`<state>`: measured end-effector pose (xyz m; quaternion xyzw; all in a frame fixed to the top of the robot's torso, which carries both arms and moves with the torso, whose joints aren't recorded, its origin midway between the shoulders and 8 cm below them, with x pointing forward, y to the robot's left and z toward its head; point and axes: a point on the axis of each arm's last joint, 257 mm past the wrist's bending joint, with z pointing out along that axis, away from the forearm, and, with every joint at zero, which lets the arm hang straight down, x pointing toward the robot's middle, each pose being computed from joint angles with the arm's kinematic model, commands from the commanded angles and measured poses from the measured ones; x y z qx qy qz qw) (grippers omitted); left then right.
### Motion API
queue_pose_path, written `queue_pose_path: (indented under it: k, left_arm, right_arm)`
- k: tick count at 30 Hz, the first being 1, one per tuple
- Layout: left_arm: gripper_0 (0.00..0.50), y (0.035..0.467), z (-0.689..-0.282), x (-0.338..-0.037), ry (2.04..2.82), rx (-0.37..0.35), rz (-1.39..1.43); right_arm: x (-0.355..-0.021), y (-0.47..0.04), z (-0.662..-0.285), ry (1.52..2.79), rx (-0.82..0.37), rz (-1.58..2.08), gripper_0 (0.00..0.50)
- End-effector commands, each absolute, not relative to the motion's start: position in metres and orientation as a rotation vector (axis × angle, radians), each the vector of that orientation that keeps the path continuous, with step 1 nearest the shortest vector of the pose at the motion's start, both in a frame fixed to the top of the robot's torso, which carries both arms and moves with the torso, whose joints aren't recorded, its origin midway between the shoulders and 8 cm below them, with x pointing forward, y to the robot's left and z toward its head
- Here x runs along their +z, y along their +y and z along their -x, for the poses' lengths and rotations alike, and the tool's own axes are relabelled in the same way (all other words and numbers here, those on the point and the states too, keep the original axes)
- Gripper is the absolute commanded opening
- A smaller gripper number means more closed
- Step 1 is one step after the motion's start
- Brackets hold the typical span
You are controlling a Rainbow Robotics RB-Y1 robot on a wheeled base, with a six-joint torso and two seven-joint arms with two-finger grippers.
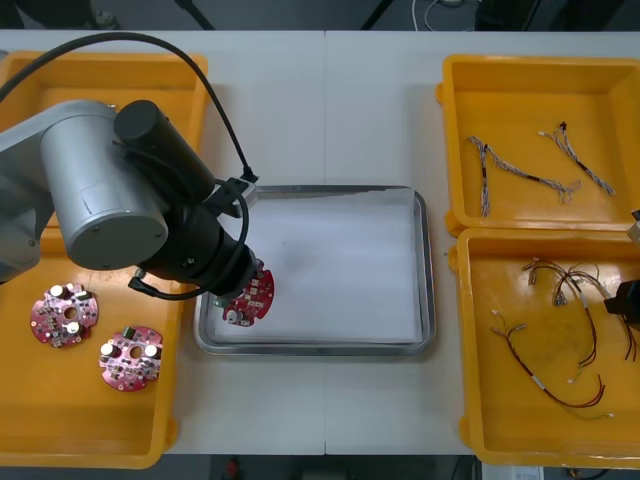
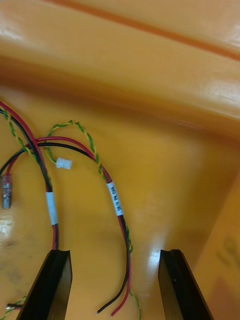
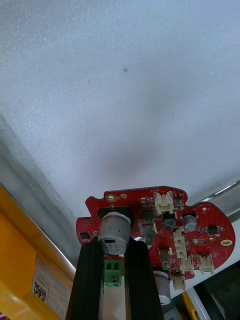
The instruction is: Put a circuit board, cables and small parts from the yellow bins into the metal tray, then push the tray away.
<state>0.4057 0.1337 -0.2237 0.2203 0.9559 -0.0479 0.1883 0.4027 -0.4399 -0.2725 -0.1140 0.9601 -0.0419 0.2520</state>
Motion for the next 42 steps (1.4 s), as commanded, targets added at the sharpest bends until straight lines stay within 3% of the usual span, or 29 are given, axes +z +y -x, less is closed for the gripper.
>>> queue_pose_path:
  k: [1,8,18,19,20,21,22,23,24,26,27,34,42]
  left_arm:
    - [0.000,0.122,-0.421,-0.228,2.654,-0.129,-0.591]
    - [0.000,0.122,-0.426,-0.249,2.651,-0.102,-0.594]
    - [0.006,0.121,-0.424,-0.253,2.657,-0.102,-0.593]
    - [0.079,0.121,-0.424,-0.253,2.657,-0.104,-0.592]
    - [0.223,0.120,-0.423,-0.253,2.659,-0.108,-0.590]
    - [0.296,0.121,-0.424,-0.253,2.659,-0.107,-0.585]
    - [0.419,0.120,-0.423,-0.253,2.660,-0.112,-0.581]
    - [0.495,0.119,-0.424,-0.253,2.660,-0.115,-0.577]
    - [0.500,0.119,-0.424,-0.253,2.661,-0.116,-0.573]
    - [0.500,0.118,-0.423,-0.253,2.661,-0.122,-0.571]
    - [0.500,0.117,-0.423,-0.253,2.660,-0.128,-0.568]
    - [0.500,0.110,-0.423,-0.249,2.658,-0.150,-0.559]
    - [0.500,0.105,-0.421,-0.228,2.658,-0.164,-0.537]
  right_arm:
    - [-0.279,-0.455,-0.403,2.607,-0.179,0.373,0.500]
    - [-0.291,-0.452,-0.407,2.601,-0.180,0.380,0.500]
    - [-0.308,-0.454,-0.411,2.592,-0.201,0.381,0.500]
    - [-0.308,-0.455,-0.411,2.592,-0.203,0.381,0.500]
    - [-0.309,-0.457,-0.410,2.598,-0.205,0.378,0.500]
    - [-0.310,-0.456,-0.409,2.599,-0.203,0.376,0.500]
    - [-0.311,-0.456,-0.409,2.602,-0.199,0.375,0.500]
    - [-0.312,-0.457,-0.408,2.604,-0.198,0.376,0.401]
    - [-0.313,-0.457,-0.407,2.607,-0.196,0.375,0.248]
    - [-0.313,-0.457,-0.407,2.606,-0.194,0.375,0.122]
    - [-0.312,-0.455,-0.408,2.604,-0.187,0.374,0.000]
    - [-0.303,-0.449,-0.409,2.598,-0.178,0.384,0.000]
    - [-0.253,-0.447,-0.399,2.589,-0.210,0.411,0.000]
